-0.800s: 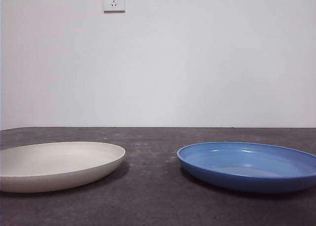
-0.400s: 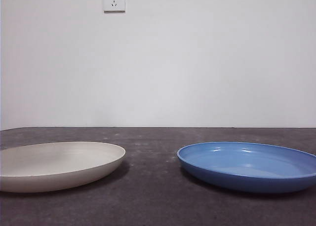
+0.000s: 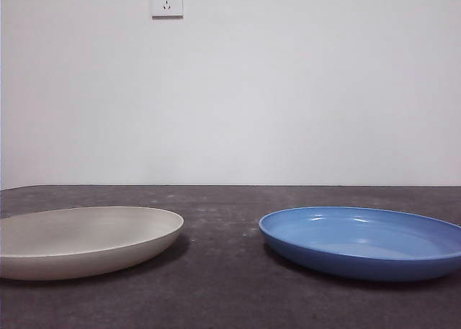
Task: Pick up the white plate, put it on the blue plate, put it on desk
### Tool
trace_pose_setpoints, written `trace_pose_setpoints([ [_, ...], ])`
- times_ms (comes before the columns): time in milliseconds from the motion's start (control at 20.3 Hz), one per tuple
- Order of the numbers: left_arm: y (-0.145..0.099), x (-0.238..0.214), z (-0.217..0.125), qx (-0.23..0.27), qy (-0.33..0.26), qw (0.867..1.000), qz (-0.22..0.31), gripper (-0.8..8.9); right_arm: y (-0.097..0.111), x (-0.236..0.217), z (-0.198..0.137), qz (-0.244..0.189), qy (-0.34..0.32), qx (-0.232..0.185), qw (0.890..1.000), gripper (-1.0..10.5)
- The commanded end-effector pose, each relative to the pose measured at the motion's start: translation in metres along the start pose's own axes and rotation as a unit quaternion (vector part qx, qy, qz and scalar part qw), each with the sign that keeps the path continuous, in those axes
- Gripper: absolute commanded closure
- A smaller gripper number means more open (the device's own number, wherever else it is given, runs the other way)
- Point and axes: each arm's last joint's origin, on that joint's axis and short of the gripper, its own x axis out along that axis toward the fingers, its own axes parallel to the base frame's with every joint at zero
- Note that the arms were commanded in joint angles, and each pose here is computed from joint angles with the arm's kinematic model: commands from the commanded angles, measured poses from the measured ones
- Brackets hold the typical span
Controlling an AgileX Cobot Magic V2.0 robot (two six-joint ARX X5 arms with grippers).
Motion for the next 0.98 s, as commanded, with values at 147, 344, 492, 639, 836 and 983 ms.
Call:
trace_pose_setpoints([
  [147,-0.005,-0.0011,0.0006,0.03,0.015,0.999,-0.019,7.87,0.0014,-0.0007,-0.0012,0.008,0.018,-0.021,1.0,9.4],
  [344,-0.0049,-0.0012,-0.0013,0.025,0.024,0.999,-0.018,6.63,0.0022,-0.0027,-0.0014,0.001,0.013,-0.027,1.0,9.3],
  [492,-0.0049,-0.0012,-0.0013,0.025,0.024,0.999,-0.018,4.31,0.002,-0.0036,-0.0012,-0.012,0.008,-0.028,1.0,8.4],
  [639,-0.005,-0.0012,-0.0009,0.026,0.022,0.999,-0.018,1.99,0.0006,-0.0036,-0.0008,-0.036,0.002,-0.013,0.999,4.9],
  [836,-0.0051,-0.0011,-0.0002,0.028,0.019,0.999,-0.019,0.69,0.0004,-0.0036,-0.0007,-0.04,0.001,-0.008,0.999,2.8],
  [983,-0.0051,-0.0012,-0.0004,0.018,0.02,0.999,-0.018,0.71,0.0004,-0.0036,-0.0007,-0.04,0.001,-0.008,0.999,2.8],
])
